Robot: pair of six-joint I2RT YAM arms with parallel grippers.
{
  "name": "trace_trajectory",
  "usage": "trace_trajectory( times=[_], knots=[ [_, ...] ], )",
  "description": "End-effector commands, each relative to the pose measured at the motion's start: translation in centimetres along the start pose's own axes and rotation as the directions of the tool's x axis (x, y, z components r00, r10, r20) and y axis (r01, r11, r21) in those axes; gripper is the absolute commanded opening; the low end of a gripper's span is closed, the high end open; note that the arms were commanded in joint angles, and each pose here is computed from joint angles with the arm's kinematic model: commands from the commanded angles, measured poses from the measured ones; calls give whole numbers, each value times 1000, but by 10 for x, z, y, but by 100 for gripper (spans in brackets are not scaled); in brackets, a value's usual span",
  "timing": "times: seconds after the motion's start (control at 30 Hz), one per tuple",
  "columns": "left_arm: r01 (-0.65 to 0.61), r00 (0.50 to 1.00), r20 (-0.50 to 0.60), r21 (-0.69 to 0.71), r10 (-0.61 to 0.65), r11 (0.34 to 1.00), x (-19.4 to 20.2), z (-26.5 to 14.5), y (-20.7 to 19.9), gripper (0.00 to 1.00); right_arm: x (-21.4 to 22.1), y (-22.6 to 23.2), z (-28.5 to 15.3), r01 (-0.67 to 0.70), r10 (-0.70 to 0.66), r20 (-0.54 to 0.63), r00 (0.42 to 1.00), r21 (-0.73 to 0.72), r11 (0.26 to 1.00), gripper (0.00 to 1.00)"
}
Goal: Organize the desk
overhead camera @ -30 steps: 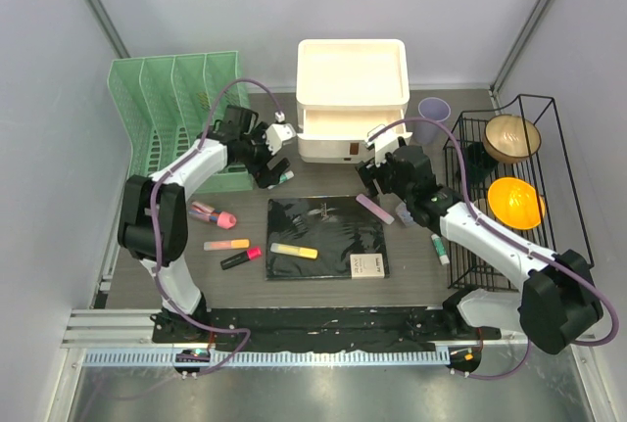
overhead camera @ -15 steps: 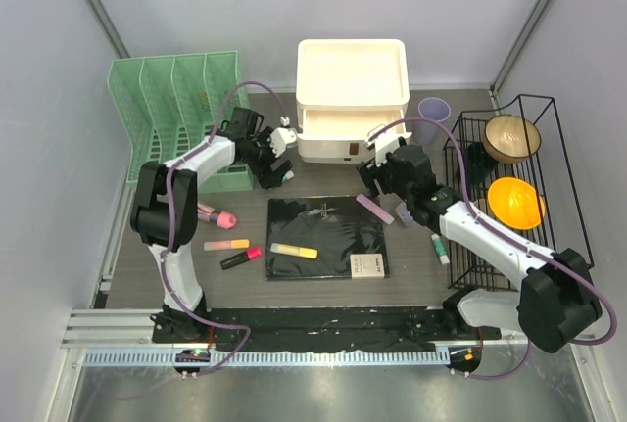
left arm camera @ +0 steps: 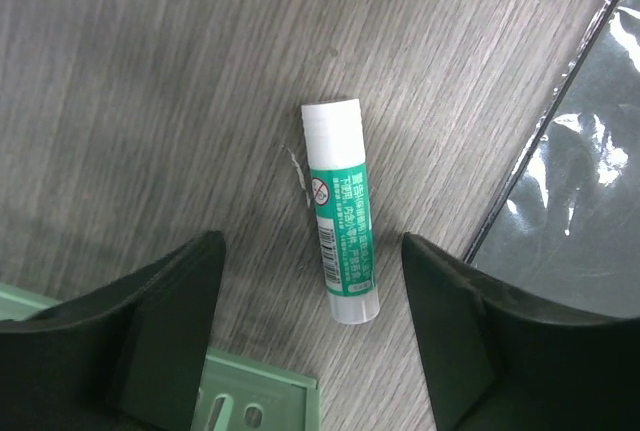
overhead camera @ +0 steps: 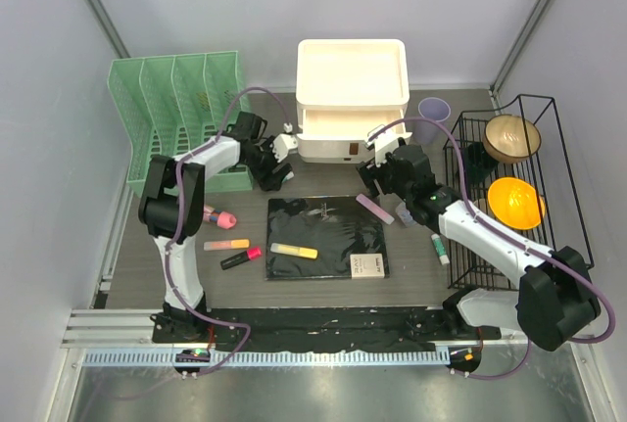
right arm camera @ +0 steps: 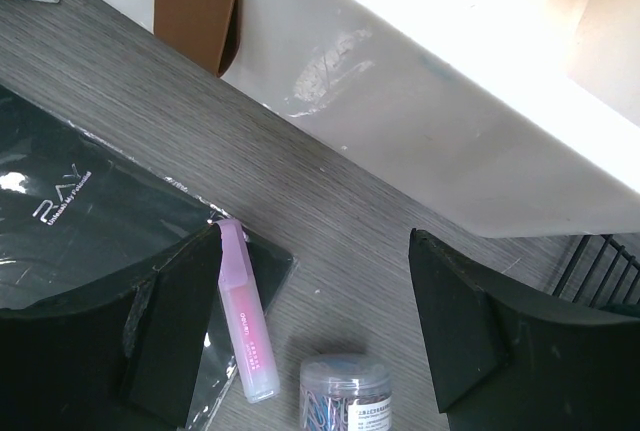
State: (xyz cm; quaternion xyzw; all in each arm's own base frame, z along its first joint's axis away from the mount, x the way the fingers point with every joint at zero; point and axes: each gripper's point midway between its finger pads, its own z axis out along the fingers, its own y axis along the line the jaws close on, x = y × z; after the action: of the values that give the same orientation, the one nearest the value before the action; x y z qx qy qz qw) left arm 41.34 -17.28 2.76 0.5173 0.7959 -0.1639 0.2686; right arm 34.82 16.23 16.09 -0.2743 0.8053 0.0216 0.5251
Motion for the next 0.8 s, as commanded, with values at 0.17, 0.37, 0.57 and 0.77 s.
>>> trace_trajectory(
  times=[0.17, 0.37, 0.57, 0.77],
  knots=[
    [14, 1000, -14, 7, -14, 1000, 2, 0, 3, 50, -28, -7, -1, -2, 1, 71, 997, 13, 1000, 80],
    [36, 999, -13, 29, -35, 999, 4, -1, -6, 34, -26, -6, 1, -2, 1, 66, 998, 9, 1000, 79],
    [65, 997, 32, 51, -67, 997, -5, -12, -17, 13, -26, -7, 1, -3, 2, 64, 998, 10, 1000, 80],
    [97, 991, 90, 20, -98, 995, -27, -36, -20, 4, -25, -4, 2, -2, 2, 58, 998, -1, 1000, 80]
  ],
)
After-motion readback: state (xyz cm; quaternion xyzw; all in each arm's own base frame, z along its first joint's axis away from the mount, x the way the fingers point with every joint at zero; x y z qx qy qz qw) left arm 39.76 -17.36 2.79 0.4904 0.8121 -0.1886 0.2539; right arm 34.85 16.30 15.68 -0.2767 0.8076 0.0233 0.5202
